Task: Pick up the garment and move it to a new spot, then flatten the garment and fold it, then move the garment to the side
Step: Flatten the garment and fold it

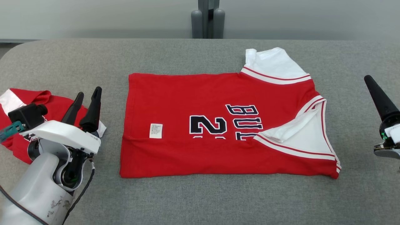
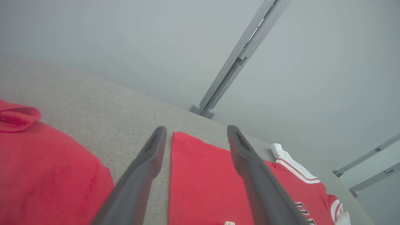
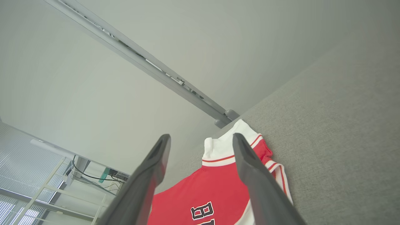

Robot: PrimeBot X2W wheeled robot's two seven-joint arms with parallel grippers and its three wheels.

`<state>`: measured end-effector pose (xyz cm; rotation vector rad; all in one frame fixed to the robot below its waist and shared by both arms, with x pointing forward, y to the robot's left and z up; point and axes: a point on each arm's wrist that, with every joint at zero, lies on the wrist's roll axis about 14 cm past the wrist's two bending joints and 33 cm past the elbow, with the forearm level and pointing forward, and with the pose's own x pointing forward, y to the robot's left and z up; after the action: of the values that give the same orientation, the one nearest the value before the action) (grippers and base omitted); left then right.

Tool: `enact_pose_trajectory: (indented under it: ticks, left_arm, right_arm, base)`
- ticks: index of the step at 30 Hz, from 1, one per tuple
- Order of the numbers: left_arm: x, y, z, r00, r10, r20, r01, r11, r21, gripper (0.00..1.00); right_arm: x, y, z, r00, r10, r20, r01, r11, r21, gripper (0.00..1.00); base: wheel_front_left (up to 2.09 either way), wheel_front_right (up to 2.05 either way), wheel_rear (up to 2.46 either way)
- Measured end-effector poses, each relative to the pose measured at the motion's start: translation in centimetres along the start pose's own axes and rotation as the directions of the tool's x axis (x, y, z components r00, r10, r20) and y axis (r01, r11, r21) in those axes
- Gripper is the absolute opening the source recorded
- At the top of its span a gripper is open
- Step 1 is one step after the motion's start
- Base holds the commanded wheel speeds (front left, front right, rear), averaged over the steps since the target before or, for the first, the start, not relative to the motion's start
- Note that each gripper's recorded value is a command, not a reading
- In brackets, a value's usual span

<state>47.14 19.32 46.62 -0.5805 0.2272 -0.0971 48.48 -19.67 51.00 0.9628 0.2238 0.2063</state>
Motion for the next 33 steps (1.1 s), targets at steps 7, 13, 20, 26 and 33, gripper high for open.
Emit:
enact_pose_trajectory:
  ticks: [7, 13, 20, 26, 33]
  left_arm:
    - [-1.4, -2.0, 2.4, 0.987, -0.039, 0.156, 0.036, 0.999, 0.019, 1.00]
    - [-4.2, -2.8, 2.5, 0.966, -0.043, 0.256, 0.024, 0.997, 0.077, 1.00]
    - [-7.2, -3.2, 0.5, 0.957, -0.025, 0.289, -0.023, 0.987, 0.162, 1.00]
    - [-9.1, -2.8, -0.9, 0.965, -0.020, 0.261, -0.065, 0.947, 0.315, 1.00]
    - [-9.9, -2.6, -2.5, 0.974, -0.002, 0.227, -0.068, 0.952, 0.297, 1.00]
  right_arm:
    - [-3.9, 0.5, 0.5, 0.985, 0.038, 0.167, 0.006, 0.967, -0.254, 1.00]
    - [-6.4, 1.1, 1.1, 0.957, 0.055, 0.285, 0.052, 0.933, -0.356, 1.00]
    - [-10.0, 0.3, 0.2, 0.927, 0.013, 0.374, 0.151, 0.901, -0.406, 1.00]
    - [-11.5, 0.6, -0.5, 0.917, 0.009, 0.400, 0.194, 0.864, -0.464, 1.00]
    - [-11.7, 0.2, -1.7, 0.923, -0.012, 0.384, 0.205, 0.861, -0.466, 1.00]
  base:
    - [0.00, 0.00, 0.00]
    - [0.00, 0.00, 0.00]
    - [0.00, 0.00, 0.00]
    - [0.00, 0.00, 0.00]
    - [0.00, 0.00, 0.00]
